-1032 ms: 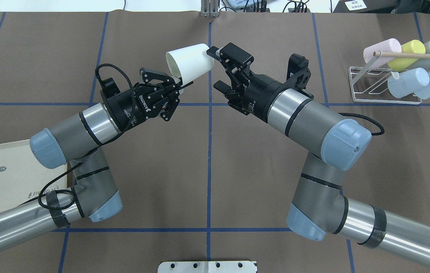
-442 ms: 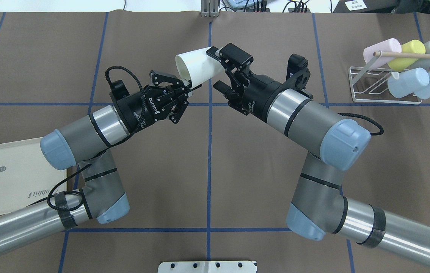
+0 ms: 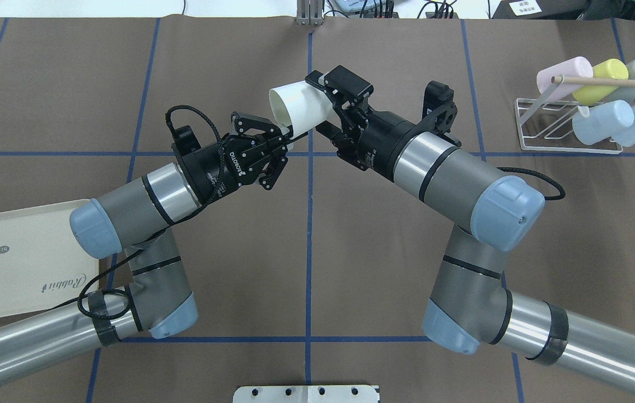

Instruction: Transfer IKEA cup to right arm and place on rack

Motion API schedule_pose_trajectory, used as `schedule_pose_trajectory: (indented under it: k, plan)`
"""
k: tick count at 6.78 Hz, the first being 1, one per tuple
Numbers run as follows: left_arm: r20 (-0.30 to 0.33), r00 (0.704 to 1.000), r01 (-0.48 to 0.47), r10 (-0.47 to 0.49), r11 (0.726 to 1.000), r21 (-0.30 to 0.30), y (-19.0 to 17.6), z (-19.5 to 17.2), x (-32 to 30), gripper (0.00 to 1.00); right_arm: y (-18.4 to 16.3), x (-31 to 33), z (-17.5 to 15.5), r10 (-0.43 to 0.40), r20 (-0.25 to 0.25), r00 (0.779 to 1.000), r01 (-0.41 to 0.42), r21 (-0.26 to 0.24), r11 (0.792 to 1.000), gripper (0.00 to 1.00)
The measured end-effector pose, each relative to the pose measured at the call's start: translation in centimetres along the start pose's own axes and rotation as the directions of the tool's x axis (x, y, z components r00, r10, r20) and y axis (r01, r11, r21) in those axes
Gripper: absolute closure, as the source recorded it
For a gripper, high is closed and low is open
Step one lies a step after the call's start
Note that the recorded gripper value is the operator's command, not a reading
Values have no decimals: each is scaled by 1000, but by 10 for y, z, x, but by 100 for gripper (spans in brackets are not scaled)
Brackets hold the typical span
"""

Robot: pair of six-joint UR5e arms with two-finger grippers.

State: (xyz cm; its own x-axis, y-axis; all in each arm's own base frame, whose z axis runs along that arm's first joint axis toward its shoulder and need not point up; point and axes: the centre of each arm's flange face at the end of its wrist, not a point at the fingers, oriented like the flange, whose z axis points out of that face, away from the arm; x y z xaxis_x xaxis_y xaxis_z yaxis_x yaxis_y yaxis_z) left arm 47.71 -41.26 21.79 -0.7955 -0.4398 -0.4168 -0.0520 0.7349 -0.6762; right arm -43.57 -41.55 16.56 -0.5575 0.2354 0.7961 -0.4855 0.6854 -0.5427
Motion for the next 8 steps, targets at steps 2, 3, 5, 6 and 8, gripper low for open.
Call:
schedule_pose_trajectory:
  k: [2, 3, 5, 6, 8]
  plan:
    - [4, 1000, -16, 16, 1000, -7, 7, 1, -7, 100, 1, 0, 4, 0, 0, 1000, 0, 2, 1000, 0]
    - [4, 1000, -16, 16, 1000, -9, 9, 1, -9, 100, 0, 1, 5, -1, -1, 1000, 1, 5, 1000, 0]
    - [1, 1000, -15, 15, 1000, -10, 10, 1, -9, 100, -3, 0, 5, -3, 1, 1000, 3, 10, 1000, 0]
    - [1, 1000, -15, 15, 1000, -10, 10, 1, -9, 100, -5, -1, 6, -4, 2, 1000, 4, 14, 1000, 0]
    - [0, 1000, -14, 14, 1000, -12, 12, 1, -10, 58, -6, -1, 6, -5, 3, 1000, 5, 16, 1000, 96]
